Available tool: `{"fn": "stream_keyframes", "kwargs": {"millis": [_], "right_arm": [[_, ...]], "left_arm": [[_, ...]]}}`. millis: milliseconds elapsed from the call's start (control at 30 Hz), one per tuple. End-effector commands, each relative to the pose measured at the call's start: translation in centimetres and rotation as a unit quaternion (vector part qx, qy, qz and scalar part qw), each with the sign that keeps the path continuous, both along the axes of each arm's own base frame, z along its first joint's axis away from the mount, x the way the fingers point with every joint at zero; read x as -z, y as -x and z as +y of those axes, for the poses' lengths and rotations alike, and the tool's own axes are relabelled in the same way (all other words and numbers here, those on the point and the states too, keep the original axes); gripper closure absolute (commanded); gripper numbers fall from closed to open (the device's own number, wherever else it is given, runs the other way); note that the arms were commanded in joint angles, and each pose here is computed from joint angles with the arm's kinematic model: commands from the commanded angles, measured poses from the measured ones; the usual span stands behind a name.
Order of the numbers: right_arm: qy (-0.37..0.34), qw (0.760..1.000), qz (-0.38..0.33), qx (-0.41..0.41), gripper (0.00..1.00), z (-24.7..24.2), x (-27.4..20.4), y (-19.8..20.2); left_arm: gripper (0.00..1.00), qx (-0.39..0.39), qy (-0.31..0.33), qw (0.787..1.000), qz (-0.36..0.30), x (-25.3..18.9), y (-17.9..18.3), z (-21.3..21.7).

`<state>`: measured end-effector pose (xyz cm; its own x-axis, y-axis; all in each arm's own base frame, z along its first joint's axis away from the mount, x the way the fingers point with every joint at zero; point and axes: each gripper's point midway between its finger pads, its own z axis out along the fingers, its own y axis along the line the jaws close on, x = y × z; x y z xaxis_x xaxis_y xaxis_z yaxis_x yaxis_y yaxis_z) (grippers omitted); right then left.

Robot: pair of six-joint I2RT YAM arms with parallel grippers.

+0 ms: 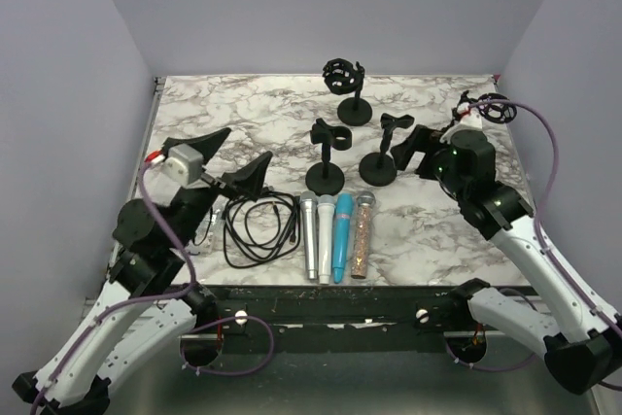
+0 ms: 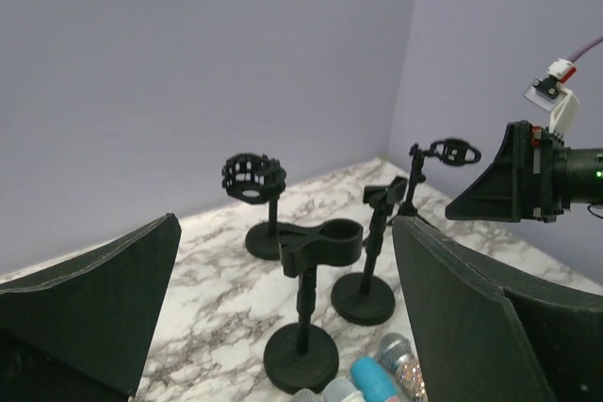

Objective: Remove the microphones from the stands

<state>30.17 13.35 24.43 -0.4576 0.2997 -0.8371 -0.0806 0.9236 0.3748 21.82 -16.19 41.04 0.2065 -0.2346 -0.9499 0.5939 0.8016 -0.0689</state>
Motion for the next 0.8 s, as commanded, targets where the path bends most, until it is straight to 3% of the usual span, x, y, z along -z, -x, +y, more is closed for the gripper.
{"fn": "stream_keyframes", "kwargs": {"millis": [0,300,767], "right_arm": [[0.023,0.996,-0.065,0.057,0.00,-3.3,-5.5,0.7],[0.019,0.979,-0.173,0.107,0.00,-7.5,-14.2,4.6],[0.019,0.971,-0.227,0.077,0.00,-8.6,-17.1,8.5]], "left_arm": [[0.01,-0.033,0.054,0.998,-0.028,-2.5,2.1,3.2],[0.01,-0.084,0.090,0.989,-0.082,-5.4,5.3,7.9],[0.01,-0.102,0.092,0.987,-0.085,-4.9,6.4,9.6]]}}
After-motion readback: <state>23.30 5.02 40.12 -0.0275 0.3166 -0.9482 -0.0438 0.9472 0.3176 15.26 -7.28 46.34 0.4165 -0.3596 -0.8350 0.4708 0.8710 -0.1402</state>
